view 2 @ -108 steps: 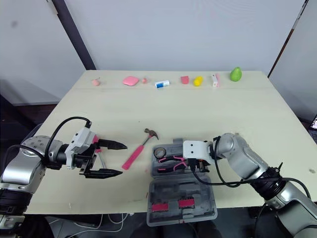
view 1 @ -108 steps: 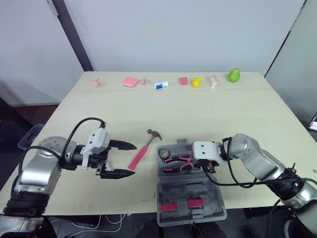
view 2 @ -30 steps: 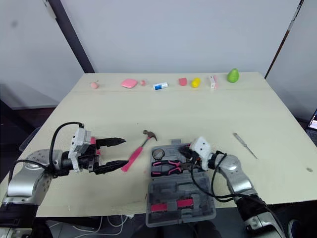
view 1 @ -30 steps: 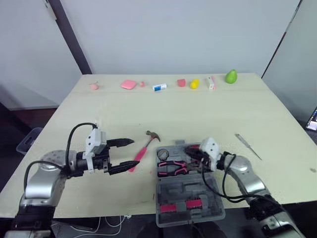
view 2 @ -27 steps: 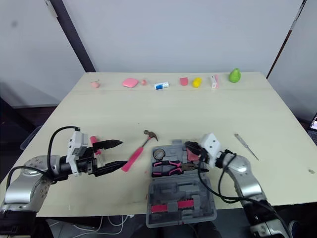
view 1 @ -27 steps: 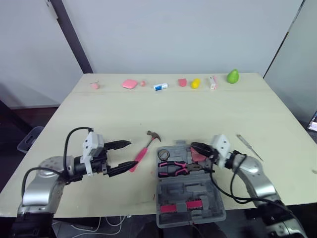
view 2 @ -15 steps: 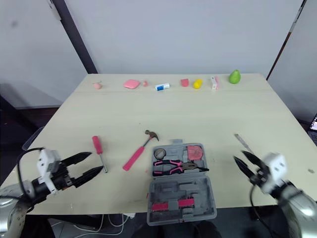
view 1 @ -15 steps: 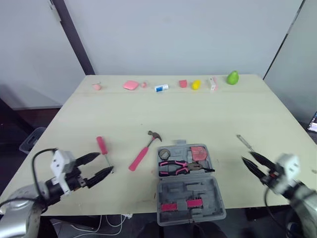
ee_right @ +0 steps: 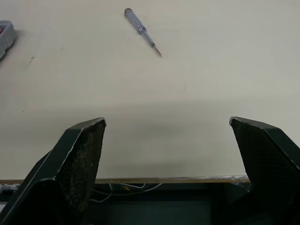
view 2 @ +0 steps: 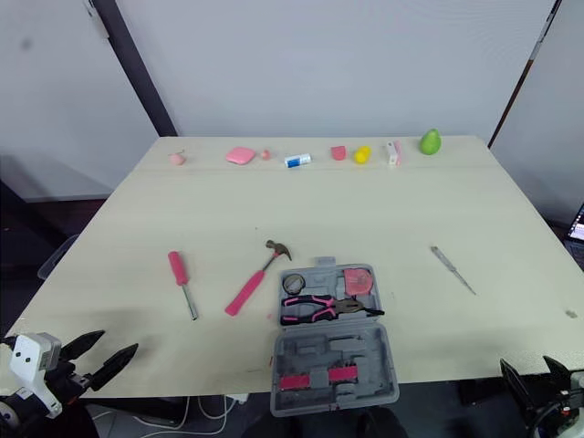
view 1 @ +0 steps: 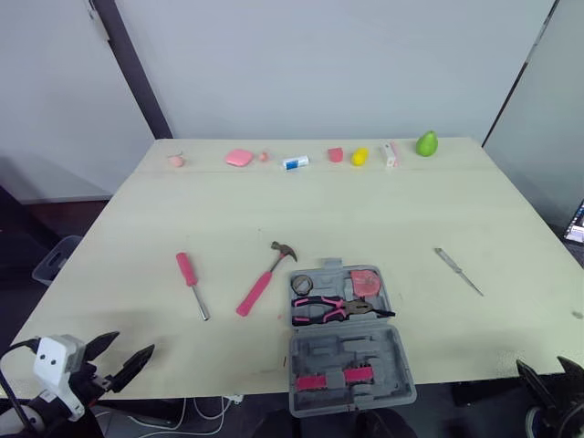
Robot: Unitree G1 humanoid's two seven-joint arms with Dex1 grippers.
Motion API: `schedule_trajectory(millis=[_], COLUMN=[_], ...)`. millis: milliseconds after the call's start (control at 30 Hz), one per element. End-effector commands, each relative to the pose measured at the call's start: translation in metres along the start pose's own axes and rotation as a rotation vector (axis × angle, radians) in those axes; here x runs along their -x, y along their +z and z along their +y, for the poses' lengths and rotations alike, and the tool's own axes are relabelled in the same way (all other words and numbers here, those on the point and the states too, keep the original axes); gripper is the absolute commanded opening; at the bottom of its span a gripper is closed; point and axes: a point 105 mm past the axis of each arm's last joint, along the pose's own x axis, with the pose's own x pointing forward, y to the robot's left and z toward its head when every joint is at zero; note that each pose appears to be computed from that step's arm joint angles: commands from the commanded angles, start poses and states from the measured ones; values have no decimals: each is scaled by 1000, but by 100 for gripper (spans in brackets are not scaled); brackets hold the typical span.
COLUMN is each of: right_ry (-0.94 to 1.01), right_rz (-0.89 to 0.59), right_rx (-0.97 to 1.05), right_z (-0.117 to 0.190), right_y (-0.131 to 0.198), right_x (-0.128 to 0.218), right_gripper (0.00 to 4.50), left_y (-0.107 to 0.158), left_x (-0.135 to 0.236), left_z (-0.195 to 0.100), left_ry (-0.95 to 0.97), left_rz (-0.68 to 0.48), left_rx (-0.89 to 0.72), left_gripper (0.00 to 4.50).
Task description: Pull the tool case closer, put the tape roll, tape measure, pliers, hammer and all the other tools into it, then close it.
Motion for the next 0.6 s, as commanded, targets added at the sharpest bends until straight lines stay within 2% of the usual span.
schedule_trajectory(millis=[33,300,533,567,600], right_ry=[59,328,595,630,651], right_rz=[-28,-22,45,57,65], right_rx=[74,167,282,303,318], right_z=[2,34,73,79,83], right_y=[17,46,51,50,50], right_x=[-7,-46,-78,-83,-86], right_gripper=[446,446,446,395,364], left_y=[17,46,53,52,52], left_x=[-10,-44,-73,-76,-78], left_z=[-12,-70,-104,-109,-112], left_ry=[-89,-410,-623,-657,-678], left_rz=[-45,-57,3,15,23], left_rx=[-50,-155,-322,-333,-341], left_gripper=[450,450,450,450,424])
